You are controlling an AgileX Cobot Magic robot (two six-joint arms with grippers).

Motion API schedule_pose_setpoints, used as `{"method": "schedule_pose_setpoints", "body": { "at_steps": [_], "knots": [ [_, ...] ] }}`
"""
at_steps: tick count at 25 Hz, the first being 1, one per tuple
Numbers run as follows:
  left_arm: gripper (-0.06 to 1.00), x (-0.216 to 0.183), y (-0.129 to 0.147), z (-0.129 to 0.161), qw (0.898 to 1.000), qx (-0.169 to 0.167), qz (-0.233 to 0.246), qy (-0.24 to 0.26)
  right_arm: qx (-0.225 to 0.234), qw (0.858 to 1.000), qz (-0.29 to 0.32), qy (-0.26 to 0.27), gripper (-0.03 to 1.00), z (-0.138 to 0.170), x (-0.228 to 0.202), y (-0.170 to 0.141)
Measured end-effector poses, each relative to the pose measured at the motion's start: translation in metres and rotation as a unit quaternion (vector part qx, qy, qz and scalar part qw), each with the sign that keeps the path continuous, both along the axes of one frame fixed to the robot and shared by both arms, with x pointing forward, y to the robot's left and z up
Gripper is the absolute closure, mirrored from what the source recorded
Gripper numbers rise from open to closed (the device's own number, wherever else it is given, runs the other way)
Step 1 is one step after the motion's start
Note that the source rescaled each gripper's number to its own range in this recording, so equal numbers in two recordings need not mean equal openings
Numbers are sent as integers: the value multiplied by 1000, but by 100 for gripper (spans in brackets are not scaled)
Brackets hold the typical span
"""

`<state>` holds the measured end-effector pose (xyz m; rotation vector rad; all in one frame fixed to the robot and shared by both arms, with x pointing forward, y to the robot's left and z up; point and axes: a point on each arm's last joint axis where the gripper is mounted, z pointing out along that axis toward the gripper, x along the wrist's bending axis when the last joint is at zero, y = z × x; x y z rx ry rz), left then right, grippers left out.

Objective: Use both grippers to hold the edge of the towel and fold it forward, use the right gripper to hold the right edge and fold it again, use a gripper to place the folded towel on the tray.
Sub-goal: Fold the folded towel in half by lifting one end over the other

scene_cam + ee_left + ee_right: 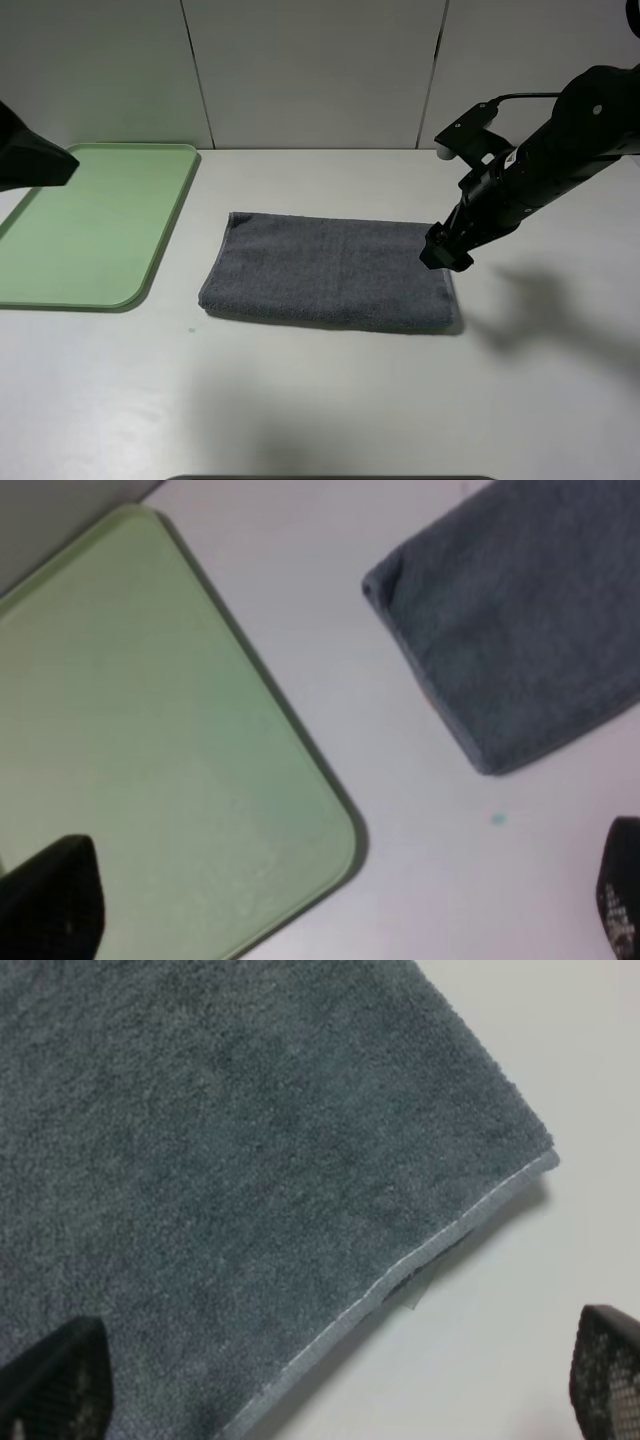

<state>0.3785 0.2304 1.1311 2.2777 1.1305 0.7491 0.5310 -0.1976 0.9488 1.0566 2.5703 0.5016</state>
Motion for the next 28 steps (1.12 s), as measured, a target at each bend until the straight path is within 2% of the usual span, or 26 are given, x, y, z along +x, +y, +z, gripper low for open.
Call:
{"method": "schedule_pose_setpoints", "body": {
  "at_steps": [7, 12, 17, 23, 28],
  "knots": [
    [-6, -47, 27, 23, 996, -76, -3, -52, 0, 1000, 0, 0, -3, 0, 0, 0],
    [-6, -78, 42, 24, 993, -113, -7, -41, 0, 1000, 0, 0, -3, 0, 0, 0],
    [-6, -100, 54, 1, 993, -119, -10, -20, 1, 1000, -2, 0, -3, 0, 0, 0],
    [-6, -124, 63, -44, 989, -146, -24, -2, 4, 1000, -9, 2, -3, 0, 0, 0],
    [-6, -132, 68, -74, 989, -147, -25, 3, 5, 1000, -10, 2, -3, 0, 0, 0]
  ]
}}
